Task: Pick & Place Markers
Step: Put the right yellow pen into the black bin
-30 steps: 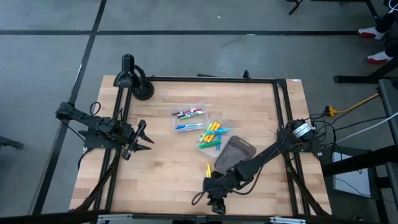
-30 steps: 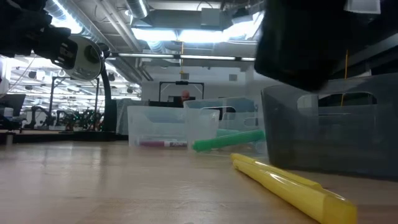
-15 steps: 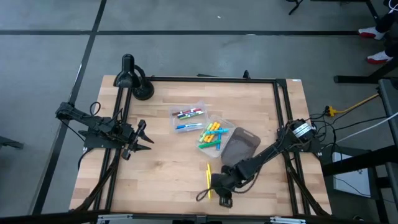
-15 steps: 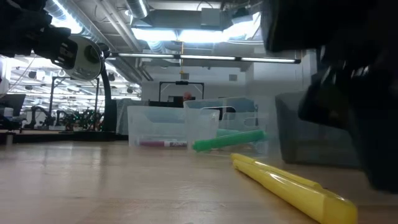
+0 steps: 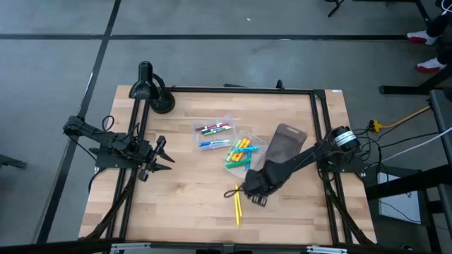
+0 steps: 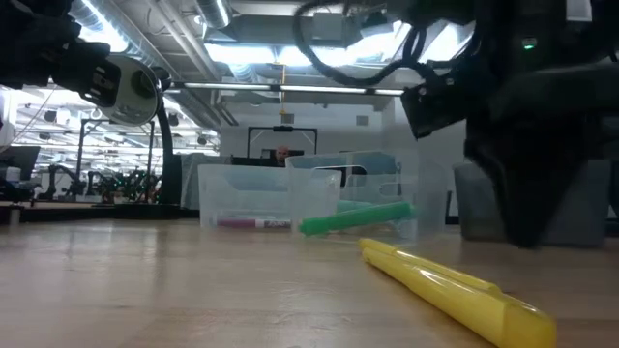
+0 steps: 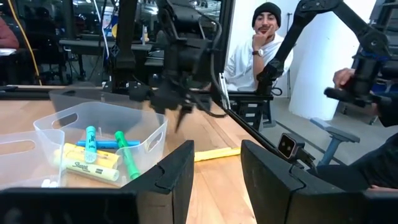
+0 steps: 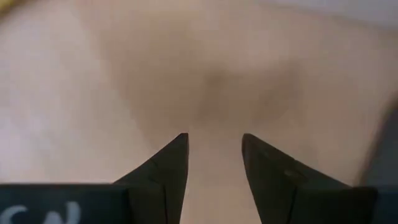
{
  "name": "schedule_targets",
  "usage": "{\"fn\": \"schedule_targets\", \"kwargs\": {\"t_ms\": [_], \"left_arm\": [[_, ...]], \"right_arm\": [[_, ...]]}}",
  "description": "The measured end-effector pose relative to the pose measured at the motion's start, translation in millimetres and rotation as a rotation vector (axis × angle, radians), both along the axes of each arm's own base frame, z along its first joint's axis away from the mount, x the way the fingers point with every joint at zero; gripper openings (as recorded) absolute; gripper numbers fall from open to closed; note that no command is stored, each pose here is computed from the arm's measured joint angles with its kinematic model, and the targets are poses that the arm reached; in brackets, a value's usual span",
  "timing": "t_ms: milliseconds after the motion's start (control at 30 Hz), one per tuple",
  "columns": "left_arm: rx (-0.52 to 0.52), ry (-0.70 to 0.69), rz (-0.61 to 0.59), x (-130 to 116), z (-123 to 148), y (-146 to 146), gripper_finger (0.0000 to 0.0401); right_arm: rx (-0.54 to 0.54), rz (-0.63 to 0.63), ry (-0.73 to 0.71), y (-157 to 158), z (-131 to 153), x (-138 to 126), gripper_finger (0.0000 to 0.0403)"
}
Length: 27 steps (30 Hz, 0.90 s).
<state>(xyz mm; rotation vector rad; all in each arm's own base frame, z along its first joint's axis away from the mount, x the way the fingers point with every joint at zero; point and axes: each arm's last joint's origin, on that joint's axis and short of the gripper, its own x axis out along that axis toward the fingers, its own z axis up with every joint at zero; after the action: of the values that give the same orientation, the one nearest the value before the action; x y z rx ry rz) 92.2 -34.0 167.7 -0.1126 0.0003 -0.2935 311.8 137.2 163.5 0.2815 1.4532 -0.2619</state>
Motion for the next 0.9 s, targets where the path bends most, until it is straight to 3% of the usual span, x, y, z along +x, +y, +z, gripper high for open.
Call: {"fn": "schedule_targets", "kwargs": {"t_ms": [100, 500, 700, 900], "left_arm": [[0.0, 0.001, 0.0, 0.0, -0.1, 0.0, 0.0127], [0.0, 0.001, 0.0, 0.0, -0.1, 0.0, 0.0127], [0.0, 0.001, 0.0, 0.0, -0.1, 0.0, 0.0128], [0.0, 0.001, 0.0, 0.0, -0.1, 0.0, 0.0128]], "right_arm": [[-0.056, -0.054, -0.015, -5.8, 9.7, -2.2, 0.0152], [0.132, -0.025, -0.43, 38.0, 48.4, 28.0, 0.0152], [0.084, -0.047, -0.52, 51.7, 49.6, 26.6, 0.0144], [0.097, -0.025, -0.548, 65.3, 33.5, 33.1, 0.0128]]}}
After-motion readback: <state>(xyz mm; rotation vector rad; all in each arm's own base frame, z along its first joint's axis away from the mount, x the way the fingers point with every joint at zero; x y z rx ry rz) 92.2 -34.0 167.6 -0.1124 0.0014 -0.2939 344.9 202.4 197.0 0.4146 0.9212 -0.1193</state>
